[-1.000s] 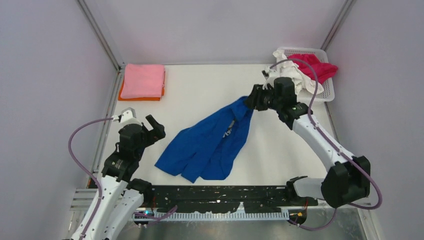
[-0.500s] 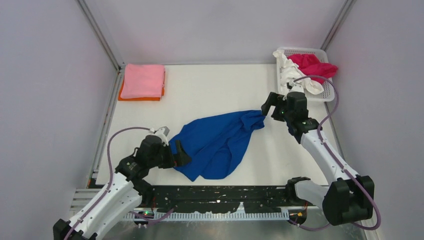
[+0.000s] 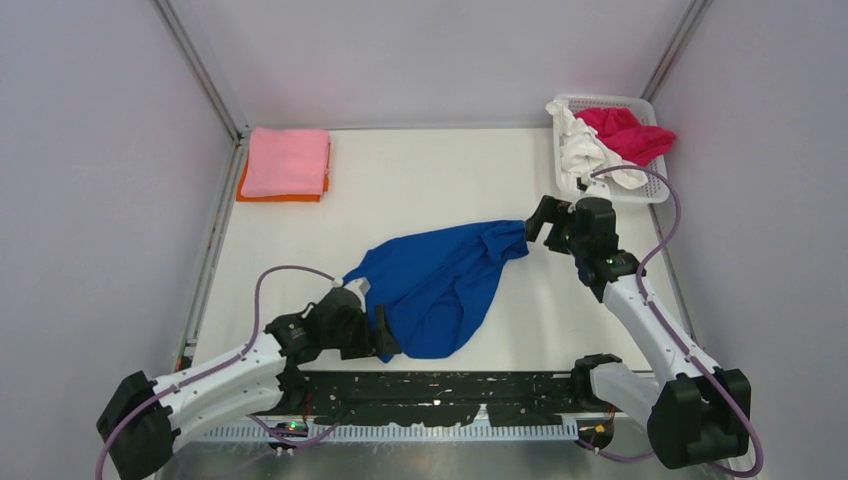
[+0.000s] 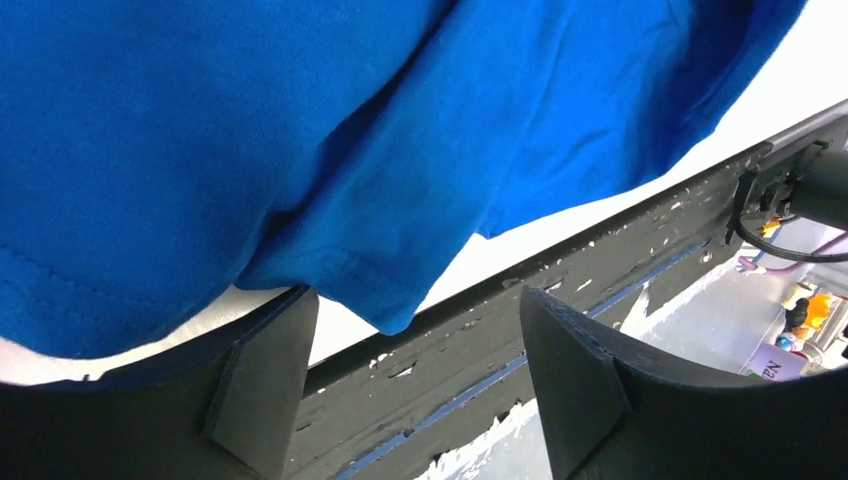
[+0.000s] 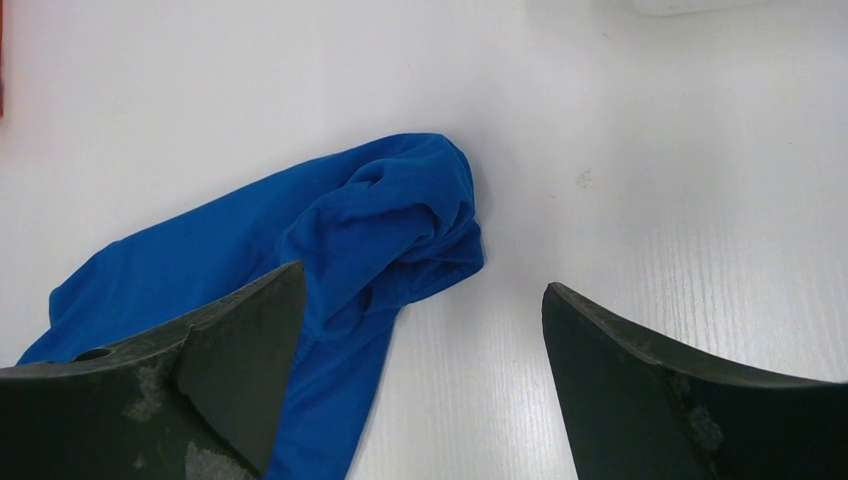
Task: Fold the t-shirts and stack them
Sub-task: Flatten out the tshirt
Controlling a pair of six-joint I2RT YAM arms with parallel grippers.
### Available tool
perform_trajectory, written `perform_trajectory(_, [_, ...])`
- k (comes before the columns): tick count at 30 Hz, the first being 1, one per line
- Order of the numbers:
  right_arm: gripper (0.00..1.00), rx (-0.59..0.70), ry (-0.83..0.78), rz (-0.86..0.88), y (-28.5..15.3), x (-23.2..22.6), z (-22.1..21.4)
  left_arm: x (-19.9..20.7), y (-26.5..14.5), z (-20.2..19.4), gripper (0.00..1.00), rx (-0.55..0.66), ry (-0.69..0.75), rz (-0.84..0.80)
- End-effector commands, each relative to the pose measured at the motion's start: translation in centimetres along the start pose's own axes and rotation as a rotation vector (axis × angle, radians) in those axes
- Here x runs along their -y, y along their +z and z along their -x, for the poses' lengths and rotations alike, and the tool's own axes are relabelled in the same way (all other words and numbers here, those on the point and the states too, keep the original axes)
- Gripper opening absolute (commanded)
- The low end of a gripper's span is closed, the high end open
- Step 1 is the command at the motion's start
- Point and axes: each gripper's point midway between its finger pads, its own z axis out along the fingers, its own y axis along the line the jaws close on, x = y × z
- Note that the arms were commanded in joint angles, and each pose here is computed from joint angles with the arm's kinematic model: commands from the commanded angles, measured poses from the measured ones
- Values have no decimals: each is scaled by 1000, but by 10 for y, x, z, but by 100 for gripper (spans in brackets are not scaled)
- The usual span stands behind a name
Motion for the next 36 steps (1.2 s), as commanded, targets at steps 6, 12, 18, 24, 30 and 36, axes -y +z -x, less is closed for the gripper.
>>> perform_trajectory(6, [95, 81, 26, 30, -5, -8, 17, -1, 10, 41, 45, 161, -12, 213])
perform_trajectory(12, [97, 63, 24, 30, -1, -12, 10, 12, 21, 46, 12, 142, 22, 236])
perform_trajectory(18, [98, 60, -47, -16, 2, -42, -9, 13, 8, 47, 0, 154, 62, 226])
perform_trajectory(24, [86, 5, -116, 4, 11, -86, -53, 17, -16, 47, 0, 181, 115, 168])
perform_trajectory(30, [72, -28, -149, -81, 39, -85, -74, 18, -24, 48, 0, 199, 132, 146])
perform_trajectory(36, [38, 21, -181, -184, 56, -74, -68, 13, -27, 42, 0, 177, 135, 153])
